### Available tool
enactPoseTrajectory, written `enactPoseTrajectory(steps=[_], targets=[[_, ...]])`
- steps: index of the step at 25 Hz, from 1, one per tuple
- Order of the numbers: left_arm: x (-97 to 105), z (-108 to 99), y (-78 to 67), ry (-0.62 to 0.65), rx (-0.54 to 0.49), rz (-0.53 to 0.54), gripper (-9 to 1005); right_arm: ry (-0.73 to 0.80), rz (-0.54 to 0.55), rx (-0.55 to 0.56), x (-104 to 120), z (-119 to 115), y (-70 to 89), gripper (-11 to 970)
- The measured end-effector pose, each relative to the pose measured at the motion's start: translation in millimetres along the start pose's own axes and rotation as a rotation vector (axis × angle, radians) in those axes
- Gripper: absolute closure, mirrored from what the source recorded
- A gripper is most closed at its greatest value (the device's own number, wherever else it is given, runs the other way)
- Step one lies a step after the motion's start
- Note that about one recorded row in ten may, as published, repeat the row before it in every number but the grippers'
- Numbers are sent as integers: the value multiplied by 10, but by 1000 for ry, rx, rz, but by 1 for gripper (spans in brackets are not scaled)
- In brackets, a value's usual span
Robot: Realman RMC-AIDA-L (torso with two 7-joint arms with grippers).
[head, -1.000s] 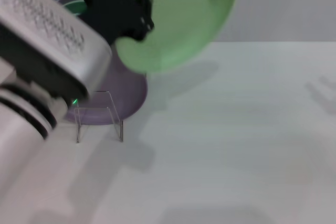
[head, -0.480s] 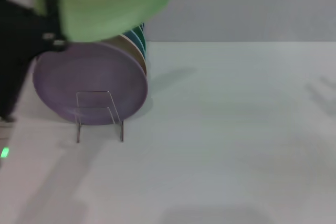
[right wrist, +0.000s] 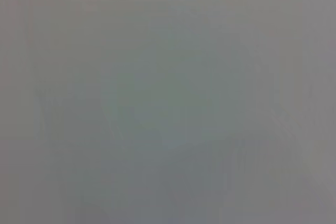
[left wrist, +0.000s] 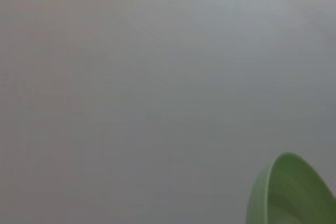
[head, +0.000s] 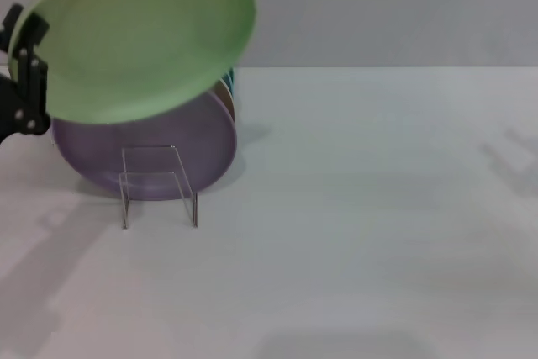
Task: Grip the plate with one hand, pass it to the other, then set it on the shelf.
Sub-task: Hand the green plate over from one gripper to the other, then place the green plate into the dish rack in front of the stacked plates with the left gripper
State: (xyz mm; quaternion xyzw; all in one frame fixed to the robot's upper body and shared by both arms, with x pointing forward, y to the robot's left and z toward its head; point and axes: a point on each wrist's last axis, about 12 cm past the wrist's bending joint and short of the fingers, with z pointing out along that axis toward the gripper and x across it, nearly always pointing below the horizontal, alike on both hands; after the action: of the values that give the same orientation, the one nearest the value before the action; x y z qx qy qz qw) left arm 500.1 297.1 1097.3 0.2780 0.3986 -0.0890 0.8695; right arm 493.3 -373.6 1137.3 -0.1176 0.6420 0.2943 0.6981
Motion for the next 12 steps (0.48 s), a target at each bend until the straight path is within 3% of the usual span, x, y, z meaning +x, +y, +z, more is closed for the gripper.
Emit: enactPoseTrajectory(steps=[7,8,12], targets=[[-12,-65,118,12,92,10,915,1,-2,-23,22,4,33,355],[-4,-78,194,30,158,27,914,0,-9,-31,24,4,42,355],[9,-75,241,41,178,40,914,-7,-39,-68,29,13,89,356]])
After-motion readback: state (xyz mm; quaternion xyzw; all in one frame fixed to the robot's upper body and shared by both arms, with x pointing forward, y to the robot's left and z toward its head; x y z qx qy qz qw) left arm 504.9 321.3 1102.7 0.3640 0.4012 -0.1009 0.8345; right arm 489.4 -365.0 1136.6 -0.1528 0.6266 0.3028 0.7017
